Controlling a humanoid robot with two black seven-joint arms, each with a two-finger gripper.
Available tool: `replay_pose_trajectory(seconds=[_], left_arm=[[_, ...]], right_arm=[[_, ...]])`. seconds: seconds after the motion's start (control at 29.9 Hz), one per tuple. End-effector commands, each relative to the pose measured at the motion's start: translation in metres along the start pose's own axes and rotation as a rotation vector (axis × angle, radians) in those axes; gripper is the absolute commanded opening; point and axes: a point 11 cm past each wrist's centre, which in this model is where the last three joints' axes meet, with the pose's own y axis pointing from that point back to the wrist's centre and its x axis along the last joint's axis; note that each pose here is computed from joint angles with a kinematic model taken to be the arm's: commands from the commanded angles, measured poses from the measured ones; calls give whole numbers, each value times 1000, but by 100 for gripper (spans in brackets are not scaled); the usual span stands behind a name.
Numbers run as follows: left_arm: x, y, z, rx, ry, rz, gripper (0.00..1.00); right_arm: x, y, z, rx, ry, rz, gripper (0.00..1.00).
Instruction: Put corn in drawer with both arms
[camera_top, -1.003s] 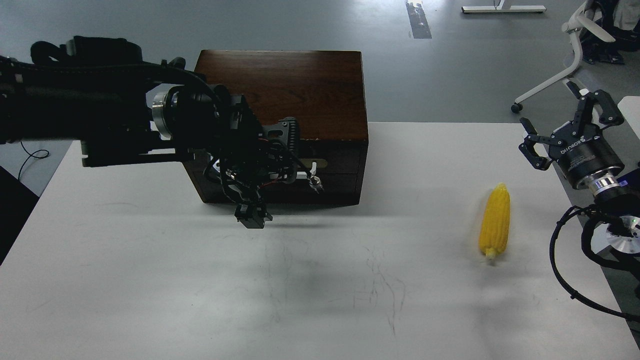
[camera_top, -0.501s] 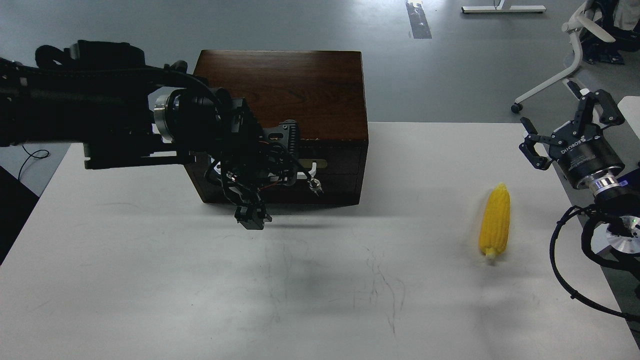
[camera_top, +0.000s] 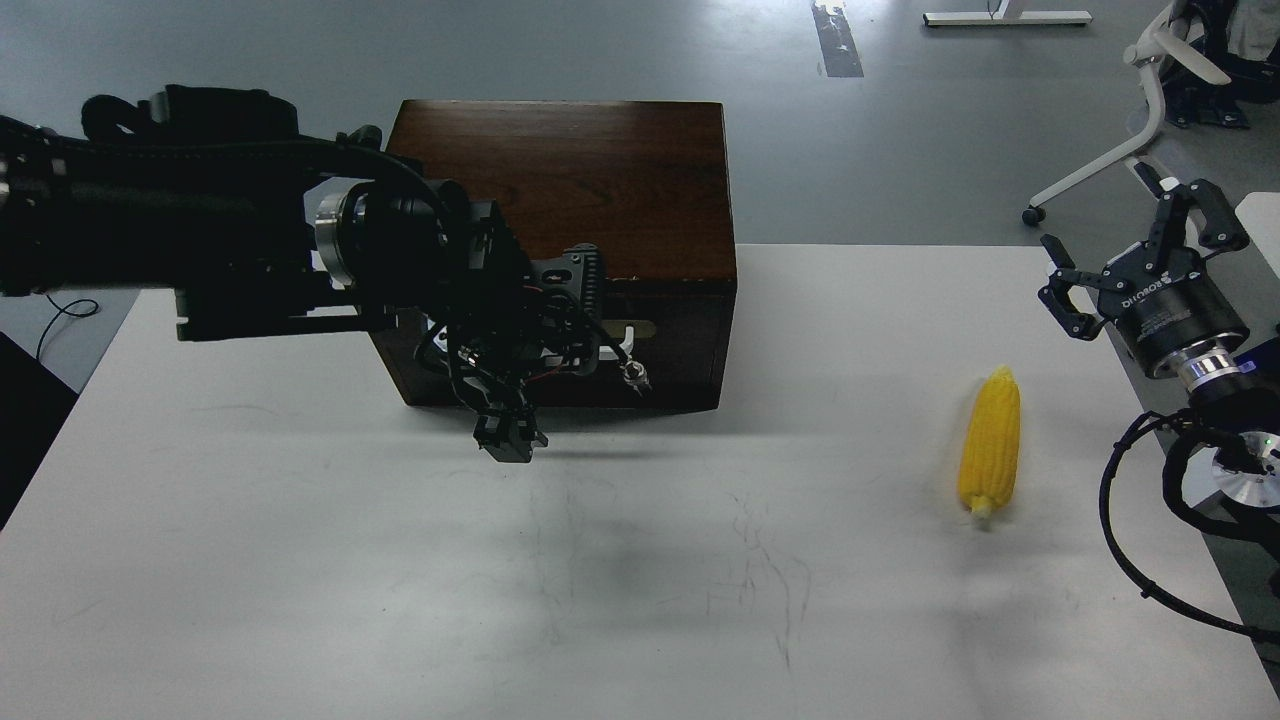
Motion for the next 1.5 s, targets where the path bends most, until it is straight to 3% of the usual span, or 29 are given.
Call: replay_pose_trajectory(seconds=[0.0,1.47], left_arm=[[2,1,1,-5,2,7,98],[13,17,48,-119,-52,100,98]], right_arm=[[0,0,0,0,0,0,100],[0,0,0,1,0,0,100]])
